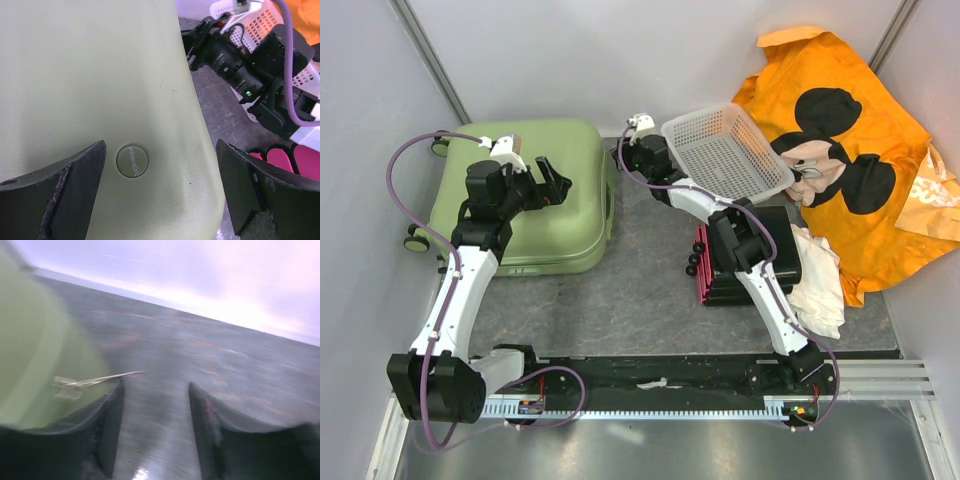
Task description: Open, take out, and arrange the luggage
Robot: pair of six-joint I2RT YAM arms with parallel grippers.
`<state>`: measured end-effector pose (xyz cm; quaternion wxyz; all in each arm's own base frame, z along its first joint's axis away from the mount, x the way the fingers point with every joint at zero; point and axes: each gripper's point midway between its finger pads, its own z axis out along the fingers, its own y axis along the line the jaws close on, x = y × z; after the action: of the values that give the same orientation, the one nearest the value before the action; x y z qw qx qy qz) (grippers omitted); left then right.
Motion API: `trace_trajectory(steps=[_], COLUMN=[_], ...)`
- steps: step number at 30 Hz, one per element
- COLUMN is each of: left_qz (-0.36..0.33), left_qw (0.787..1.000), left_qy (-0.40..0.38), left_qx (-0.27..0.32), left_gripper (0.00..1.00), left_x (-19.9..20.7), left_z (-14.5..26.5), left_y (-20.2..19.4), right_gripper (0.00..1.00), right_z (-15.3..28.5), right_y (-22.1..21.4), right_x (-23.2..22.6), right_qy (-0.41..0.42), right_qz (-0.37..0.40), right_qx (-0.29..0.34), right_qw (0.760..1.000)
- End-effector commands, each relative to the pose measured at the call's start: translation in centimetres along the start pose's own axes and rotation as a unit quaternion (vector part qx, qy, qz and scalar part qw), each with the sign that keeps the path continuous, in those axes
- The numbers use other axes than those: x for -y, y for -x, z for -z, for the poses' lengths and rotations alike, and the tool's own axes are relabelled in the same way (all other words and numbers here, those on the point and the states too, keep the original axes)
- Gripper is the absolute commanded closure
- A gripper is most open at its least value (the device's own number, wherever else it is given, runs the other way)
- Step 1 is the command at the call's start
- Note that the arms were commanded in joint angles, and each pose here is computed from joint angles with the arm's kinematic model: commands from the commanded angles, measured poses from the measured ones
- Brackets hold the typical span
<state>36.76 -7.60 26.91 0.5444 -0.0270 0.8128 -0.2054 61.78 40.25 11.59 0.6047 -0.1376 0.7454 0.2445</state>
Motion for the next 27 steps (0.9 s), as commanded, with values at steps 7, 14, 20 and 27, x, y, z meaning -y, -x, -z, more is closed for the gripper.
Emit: trace_trajectory(steps=[7,14,20,27], left_qz=[0.015,0.008,0.001,-0.006], left_qw=[1.0,1.0,0.999,0.999], left_qy=[0.005,0.004,0.009,0.019], left_qx=[-0.01,0.011,0.031,0.047], left_gripper=[0.02,0.02,0.02,0.02], left_x=[0.0,0.4,0.6,0.4], left_z=[0.8,1.8,2.8,3.4], left_y=[-0.5,0.5,1.4,2.1], right_gripper=[0.08,0.04,0.02,0.02], right_z=[9.8,18.2,24.6,29.4], right_y=[14.5,16.5,13.0,6.7], right_x=[7.3,0.6,-9.2,-12.2], right_qy=[-0.126,-0.03,-0.007,-0.032], right_qz=[0.018,0.058,0.186,0.246], right_qx=[0.128,0.165,0.184,0.205], right_qw=[0.984,0.984,0.965,0.947])
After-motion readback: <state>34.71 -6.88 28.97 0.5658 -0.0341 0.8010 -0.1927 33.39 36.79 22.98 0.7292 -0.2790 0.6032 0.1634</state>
